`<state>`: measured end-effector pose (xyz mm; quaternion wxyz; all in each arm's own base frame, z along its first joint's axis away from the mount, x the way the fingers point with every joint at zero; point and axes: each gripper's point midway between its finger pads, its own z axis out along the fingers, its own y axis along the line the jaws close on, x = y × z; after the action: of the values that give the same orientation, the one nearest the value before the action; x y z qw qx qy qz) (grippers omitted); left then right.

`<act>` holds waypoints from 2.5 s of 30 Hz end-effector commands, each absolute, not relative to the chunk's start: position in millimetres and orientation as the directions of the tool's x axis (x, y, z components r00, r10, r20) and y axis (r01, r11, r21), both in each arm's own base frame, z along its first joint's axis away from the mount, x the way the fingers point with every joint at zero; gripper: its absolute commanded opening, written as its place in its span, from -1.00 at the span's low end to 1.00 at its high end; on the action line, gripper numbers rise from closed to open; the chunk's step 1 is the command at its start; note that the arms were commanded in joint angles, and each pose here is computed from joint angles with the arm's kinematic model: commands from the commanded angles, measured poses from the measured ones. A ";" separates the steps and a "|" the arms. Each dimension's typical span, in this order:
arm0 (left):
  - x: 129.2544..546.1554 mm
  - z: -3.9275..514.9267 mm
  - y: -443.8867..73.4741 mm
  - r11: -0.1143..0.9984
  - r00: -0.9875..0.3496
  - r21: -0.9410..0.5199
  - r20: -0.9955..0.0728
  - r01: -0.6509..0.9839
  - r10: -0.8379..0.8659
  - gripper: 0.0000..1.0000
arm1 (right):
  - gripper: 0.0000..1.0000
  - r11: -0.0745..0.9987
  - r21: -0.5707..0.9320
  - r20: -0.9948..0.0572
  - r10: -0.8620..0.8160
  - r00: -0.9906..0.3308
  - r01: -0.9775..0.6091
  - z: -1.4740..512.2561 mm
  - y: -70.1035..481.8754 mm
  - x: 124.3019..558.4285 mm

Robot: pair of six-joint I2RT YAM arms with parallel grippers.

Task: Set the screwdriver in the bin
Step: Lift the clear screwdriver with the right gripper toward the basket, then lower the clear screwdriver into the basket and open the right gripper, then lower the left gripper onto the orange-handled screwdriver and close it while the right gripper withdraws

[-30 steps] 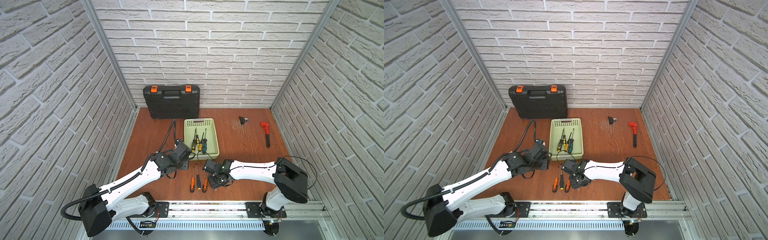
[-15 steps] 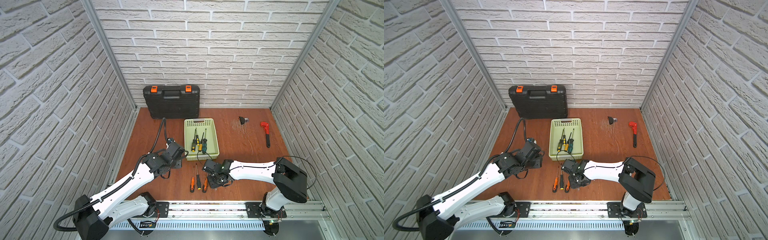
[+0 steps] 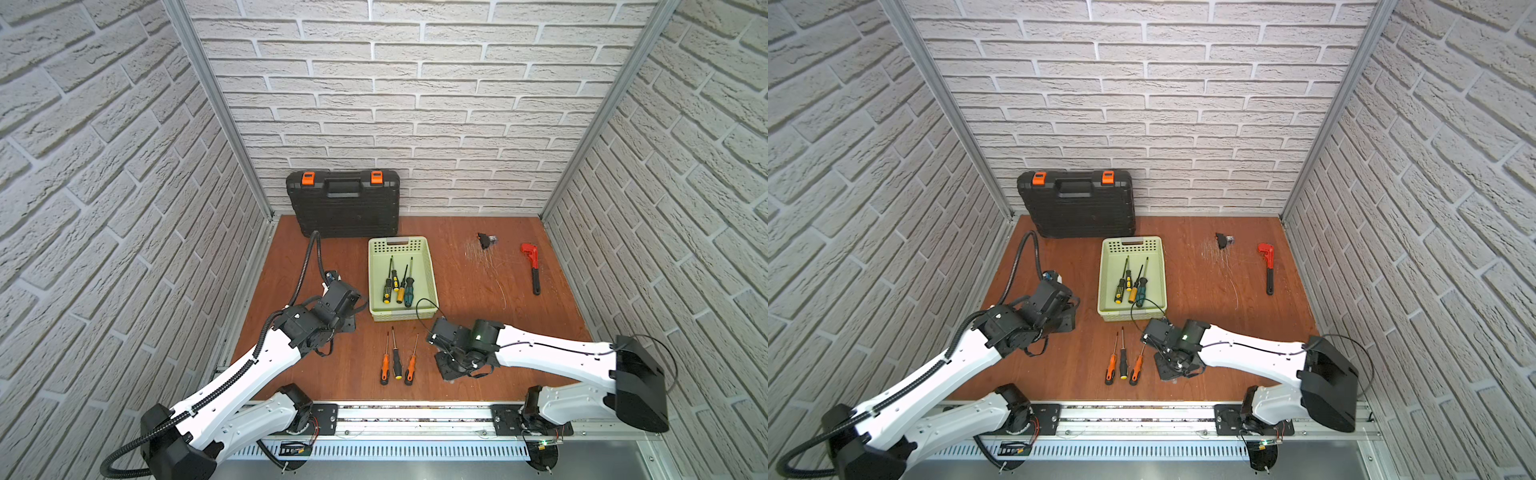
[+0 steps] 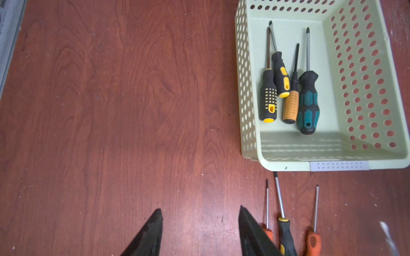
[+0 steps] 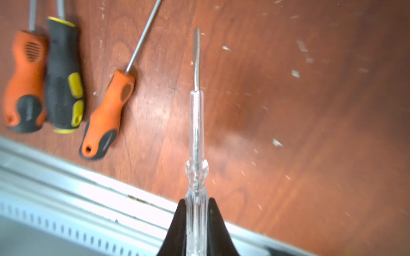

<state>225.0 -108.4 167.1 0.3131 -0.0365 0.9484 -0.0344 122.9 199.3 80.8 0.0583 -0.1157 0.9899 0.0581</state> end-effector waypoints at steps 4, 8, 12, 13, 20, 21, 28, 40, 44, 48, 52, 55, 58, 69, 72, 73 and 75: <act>237.5 181.5 -102.3 0.994 -0.773 -0.075 -0.625 -0.077 -0.107 0.12 | -0.89 0.949 0.121 -0.238 -0.257 -0.937 -0.291 144.5 198.6 132.0; 242.2 185.8 -105.9 0.995 -0.772 -0.072 -0.629 -0.064 -0.095 0.12 | -0.89 0.943 0.117 -0.386 -0.247 -0.889 -0.312 178.3 228.3 176.6; 239.2 189.0 -106.0 0.995 -0.772 -0.083 -0.628 -0.057 -0.097 0.12 | -0.89 0.944 0.175 -0.435 -0.181 -0.882 -0.281 192.7 255.8 231.8; 237.2 190.6 -104.9 0.994 -0.768 -0.094 -0.632 -0.058 -0.104 0.12 | -0.89 0.946 0.187 -0.451 -0.157 -0.878 -0.265 193.5 259.3 246.0; 230.0 189.2 -86.2 0.988 -0.735 -0.099 -0.660 -0.122 -0.157 0.13 | -0.89 0.954 0.199 -0.465 -0.110 -0.878 -0.225 172.7 274.2 318.8; 230.4 188.2 -85.9 0.987 -0.736 -0.099 -0.659 -0.124 -0.158 0.13 | -0.89 0.956 0.189 -0.459 -0.117 -0.881 -0.225 167.8 275.7 325.1; 230.7 186.7 -88.4 0.988 -0.740 -0.105 -0.655 -0.109 -0.151 0.14 | -0.89 0.971 0.179 -0.378 -0.081 -0.922 -0.159 121.3 273.4 352.6; 233.4 175.0 -92.4 0.981 -0.732 -0.153 -0.654 -0.117 -0.189 0.15 | -0.87 0.993 0.084 -0.274 -0.062 -0.960 -0.088 63.6 261.1 363.3; 234.4 176.3 -91.1 0.979 -0.722 -0.164 -0.662 -0.121 -0.200 0.15 | -0.85 0.995 0.053 -0.258 -0.070 -0.964 -0.086 53.8 256.9 364.0; 236.9 176.3 -91.9 0.975 -0.716 -0.184 -0.664 -0.125 -0.216 0.18 | -0.83 0.996 0.046 -0.239 -0.065 -0.969 -0.079 45.0 255.2 363.5; 238.8 175.4 -94.1 0.975 -0.724 -0.188 -0.655 -0.120 -0.216 0.20 | -0.70 0.996 0.052 -0.228 -0.065 -0.972 -0.078 40.0 255.7 363.2; 240.1 177.7 -96.0 0.973 -0.716 -0.200 -0.662 -0.113 -0.219 0.21 | -0.53 0.995 0.058 -0.231 -0.070 -0.970 -0.085 43.1 257.0 363.3; 239.7 179.4 -95.6 0.972 -0.714 -0.206 -0.664 -0.113 -0.224 0.23 | -0.36 0.994 0.062 -0.250 -0.073 -0.965 -0.092 53.1 257.1 365.0; 212.8 152.1 -127.1 0.955 -0.852 -0.298 -0.496 -0.016 -0.169 0.08 | -0.35 0.973 0.172 -0.388 -0.079 -0.918 -0.156 129.2 271.4 370.3; 195.7 135.2 -141.5 0.943 -0.905 -0.334 -0.404 0.015 -0.129 -0.03 | -0.36 0.959 0.204 -0.444 -0.090 -0.892 -0.198 153.7 278.6 369.4; 188.9 128.9 -146.3 0.939 -0.920 -0.343 -0.374 0.020 -0.117 -0.06 | -0.37 0.952 0.216 -0.459 -0.098 -0.883 -0.218 161.9 281.9 367.3; 176.3 117.6 -155.5 0.935 -0.939 -0.353 -0.330 0.033 -0.092 -0.07 | -0.37 0.942 0.223 -0.490 -0.113 -0.865 -0.250 175.1 286.8 360.8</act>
<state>199.0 -139.4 132.7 0.2282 -0.0299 0.9614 -0.1508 362.4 271.6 137.7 0.1993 -0.0684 0.9718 0.1063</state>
